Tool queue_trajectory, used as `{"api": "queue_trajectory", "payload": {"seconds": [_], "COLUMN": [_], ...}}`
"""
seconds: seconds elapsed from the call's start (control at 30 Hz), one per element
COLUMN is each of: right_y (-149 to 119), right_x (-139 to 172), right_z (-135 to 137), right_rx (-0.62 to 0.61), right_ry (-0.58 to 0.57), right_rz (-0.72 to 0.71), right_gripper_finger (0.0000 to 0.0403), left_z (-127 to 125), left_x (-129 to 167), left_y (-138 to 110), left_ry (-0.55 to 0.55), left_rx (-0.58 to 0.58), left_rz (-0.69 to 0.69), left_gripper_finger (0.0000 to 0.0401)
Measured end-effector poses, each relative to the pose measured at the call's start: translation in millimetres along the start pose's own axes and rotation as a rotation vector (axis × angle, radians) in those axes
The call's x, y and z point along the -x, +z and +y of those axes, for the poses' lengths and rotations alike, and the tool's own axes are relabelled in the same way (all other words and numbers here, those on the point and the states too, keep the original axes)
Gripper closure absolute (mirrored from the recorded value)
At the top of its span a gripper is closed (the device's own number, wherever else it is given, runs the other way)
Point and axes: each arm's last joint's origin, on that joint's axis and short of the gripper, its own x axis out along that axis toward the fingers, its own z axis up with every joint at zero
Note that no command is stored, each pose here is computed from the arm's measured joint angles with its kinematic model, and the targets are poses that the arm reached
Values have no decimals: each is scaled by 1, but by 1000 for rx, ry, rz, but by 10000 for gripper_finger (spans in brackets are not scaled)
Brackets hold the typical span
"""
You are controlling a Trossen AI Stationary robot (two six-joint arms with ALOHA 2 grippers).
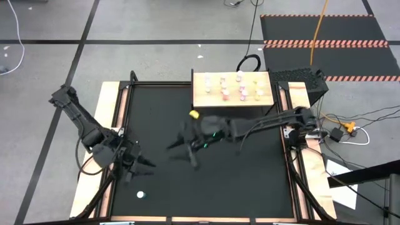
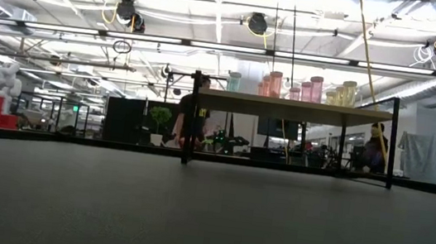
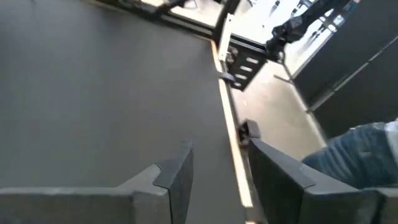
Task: Pick and place medicine bottles onto shelf by color
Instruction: Put the blue pill bottle on the shelf aligned with the other blue pill bottles
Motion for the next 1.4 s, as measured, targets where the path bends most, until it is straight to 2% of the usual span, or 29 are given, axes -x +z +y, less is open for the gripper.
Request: {"api": "queue_trajectory", "payload": {"seconds": [0.17,0.4,0.57,0.7,0.87,1.0,1.1,1.2,1.4], "right_y": [-30,-35,-43,-57,-73,-82,-103,-127,-179], "right_x": [-43,-62,-68,-96,-141,-161,-170,-177,-189], "right_z": [13,21,30,31,27,23,17,11,3], "right_rx": [42,49,124,143,156,158,155,154,100], "right_ry": [-46,-78,-50,36,38,9,0,-6,19], "right_rz": [10,-77,-59,-41,-47,-97,-80,-42,50], "right_gripper_finger": [211,211,210,210,210,210,210,210,210], "left_z": [-8,-6,-3,1,2,-1,-9,-17,-26], "left_x": [6,8,8,9,10,16,23,31,30], "left_y": [-11,-17,-18,-23,-29,-39,-49,-59,-88], "left_ry": [-15,23,85,120,90,24,-46,-62,72], "left_rx": [53,72,59,88,130,130,193,239,260], "left_rz": [40,77,63,108,209,365,501,565,693], "left_gripper_finger": [249,249,249,249,249,249,249,249,249]}}
